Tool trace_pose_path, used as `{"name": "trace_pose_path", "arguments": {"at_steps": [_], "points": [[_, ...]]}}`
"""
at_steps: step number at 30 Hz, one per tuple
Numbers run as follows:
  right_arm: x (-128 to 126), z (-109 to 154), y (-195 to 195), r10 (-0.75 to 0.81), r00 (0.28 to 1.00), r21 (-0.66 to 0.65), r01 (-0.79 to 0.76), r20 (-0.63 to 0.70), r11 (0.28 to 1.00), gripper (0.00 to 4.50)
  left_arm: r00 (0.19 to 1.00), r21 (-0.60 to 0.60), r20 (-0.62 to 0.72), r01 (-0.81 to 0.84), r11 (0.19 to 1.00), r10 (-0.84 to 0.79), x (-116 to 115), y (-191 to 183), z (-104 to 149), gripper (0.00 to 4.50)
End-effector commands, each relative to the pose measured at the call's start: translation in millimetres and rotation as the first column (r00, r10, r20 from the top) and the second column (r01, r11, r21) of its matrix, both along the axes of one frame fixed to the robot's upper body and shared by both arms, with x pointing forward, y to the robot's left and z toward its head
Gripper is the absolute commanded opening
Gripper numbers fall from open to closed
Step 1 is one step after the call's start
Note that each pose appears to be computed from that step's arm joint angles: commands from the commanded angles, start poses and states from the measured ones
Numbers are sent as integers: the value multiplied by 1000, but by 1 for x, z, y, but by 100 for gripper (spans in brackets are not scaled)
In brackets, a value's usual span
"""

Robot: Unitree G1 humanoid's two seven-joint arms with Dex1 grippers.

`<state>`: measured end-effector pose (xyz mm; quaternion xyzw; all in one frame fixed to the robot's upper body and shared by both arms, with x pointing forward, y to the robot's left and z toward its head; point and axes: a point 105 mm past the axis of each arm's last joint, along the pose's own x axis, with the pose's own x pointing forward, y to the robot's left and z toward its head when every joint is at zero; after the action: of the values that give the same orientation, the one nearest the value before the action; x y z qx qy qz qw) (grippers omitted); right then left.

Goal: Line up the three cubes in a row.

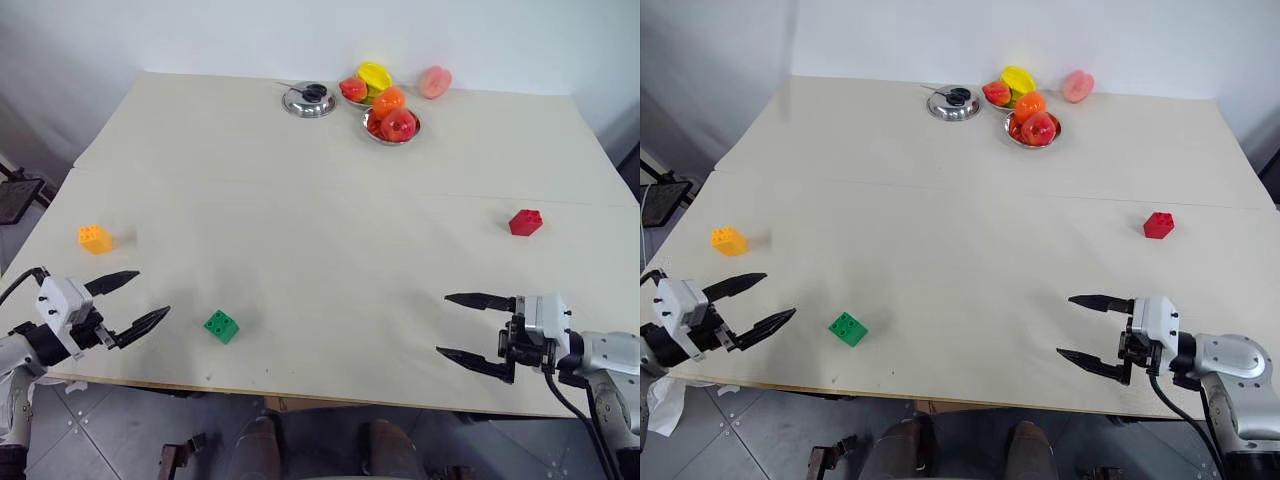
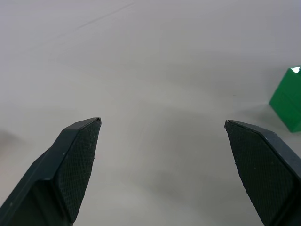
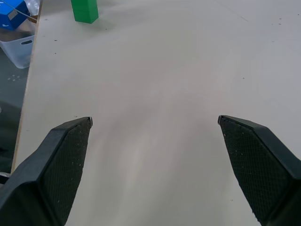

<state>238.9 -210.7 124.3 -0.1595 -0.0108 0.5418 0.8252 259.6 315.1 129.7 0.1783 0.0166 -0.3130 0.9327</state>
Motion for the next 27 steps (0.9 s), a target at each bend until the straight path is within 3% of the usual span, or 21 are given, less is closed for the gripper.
{"name": "trace_pose_path", "arguments": {"at_steps": [1, 6, 8, 11, 14, 18, 20, 21, 27], "points": [[0, 4, 1, 5, 999, 5, -5, 34, 1000, 450, 997, 28, 70, -24, 999, 22, 3, 5, 10, 448], [2, 10, -3, -51, 997, 44, 48, 63, 998, 450, 990, -91, 136, -17, 996, 29, 7, 1, 27, 448], [8, 23, -11, -171, 981, 146, 158, 88, 977, 450, 987, -182, 157, 13, 983, 16, 12, -7, 42, 448], [14, 38, -26, -338, 935, 267, 299, 112, 916, 450, 984, -209, 169, 93, 973, -58, 17, -28, 55, 448], [16, 38, -54, -534, 837, 333, 474, 119, 816, 450, 958, -149, 165, 257, 955, -233, 20, -69, 59, 448], [14, 34, -85, -703, 705, 404, 618, 95, 674, 450, 931, -140, 174, 346, 928, -321, 25, -93, 63, 448], [12, 22, -113, -847, 526, 412, 758, 73, 506, 450, 907, -127, 181, 405, 906, -380, 27, -107, 66, 448], [9, 17, -117, -877, 476, 410, 788, 68, 459, 450, 900, -128, 192, 418, 899, -391, 29, -112, 68, 448], [32, 21, -126, -935, 354, 339, 875, 36, 344, 450, 897, -144, 184, 429, 892, -402, 36, -125, 58, 448]]}}
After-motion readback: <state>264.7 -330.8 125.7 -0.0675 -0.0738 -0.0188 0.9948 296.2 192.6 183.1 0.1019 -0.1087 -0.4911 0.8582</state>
